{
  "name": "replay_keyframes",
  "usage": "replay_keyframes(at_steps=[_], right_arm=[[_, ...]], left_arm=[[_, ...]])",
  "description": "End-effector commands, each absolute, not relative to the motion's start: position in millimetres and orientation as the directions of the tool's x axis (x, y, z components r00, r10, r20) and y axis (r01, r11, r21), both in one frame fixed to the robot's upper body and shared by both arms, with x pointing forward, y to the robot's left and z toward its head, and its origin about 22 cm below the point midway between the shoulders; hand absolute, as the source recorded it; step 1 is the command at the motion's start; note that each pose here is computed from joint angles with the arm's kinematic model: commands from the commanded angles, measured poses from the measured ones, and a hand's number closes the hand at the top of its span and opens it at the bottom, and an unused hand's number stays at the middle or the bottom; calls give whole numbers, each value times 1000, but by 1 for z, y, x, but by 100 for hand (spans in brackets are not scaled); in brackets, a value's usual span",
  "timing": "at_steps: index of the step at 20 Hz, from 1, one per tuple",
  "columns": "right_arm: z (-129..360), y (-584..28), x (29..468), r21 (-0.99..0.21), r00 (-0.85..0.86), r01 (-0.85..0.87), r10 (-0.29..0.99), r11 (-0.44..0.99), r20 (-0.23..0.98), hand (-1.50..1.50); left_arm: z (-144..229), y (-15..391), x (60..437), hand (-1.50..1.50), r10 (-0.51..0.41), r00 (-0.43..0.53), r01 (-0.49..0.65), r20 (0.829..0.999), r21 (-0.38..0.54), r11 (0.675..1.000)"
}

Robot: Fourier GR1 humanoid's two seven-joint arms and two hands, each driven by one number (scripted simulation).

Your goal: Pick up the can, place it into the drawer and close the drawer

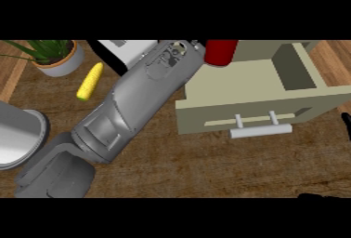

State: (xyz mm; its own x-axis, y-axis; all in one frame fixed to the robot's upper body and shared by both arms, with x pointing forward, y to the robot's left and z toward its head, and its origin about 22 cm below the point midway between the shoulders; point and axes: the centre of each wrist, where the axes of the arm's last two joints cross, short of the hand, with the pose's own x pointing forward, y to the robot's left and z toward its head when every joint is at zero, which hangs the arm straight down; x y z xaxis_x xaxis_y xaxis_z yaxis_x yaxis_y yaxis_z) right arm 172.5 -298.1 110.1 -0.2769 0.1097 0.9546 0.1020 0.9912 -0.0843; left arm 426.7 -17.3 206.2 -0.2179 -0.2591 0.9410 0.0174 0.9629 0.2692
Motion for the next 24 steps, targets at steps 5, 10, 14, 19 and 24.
replay_keyframes(at_steps=[5, 10, 14, 19, 24], right_arm=[[105, -300, 176, -95, -269, 105, 121, 990, 955, -150], [112, -295, 185, -106, -292, 93, 128, 990, 948, -150], [112, -287, 192, -92, -302, 68, 109, 993, 947, -150], [118, -294, 188, -100, -312, 74, 119, 992, 943, -150], [115, -290, 189, -93, -340, 64, 110, 994, 934, -150]], left_arm=[[178, -11, 427, 150, -335, -216, -5, 917, 342, 940], [174, -9, 429, -150, -357, -215, -40, 909, 357, 933], [163, -9, 425, -150, -351, -211, -78, 912, 342, 936], [160, -3, 430, -150, -361, -200, -121, 911, 343, 932], [168, -5, 431, -150, -332, -203, -140, 921, 308, 941]])
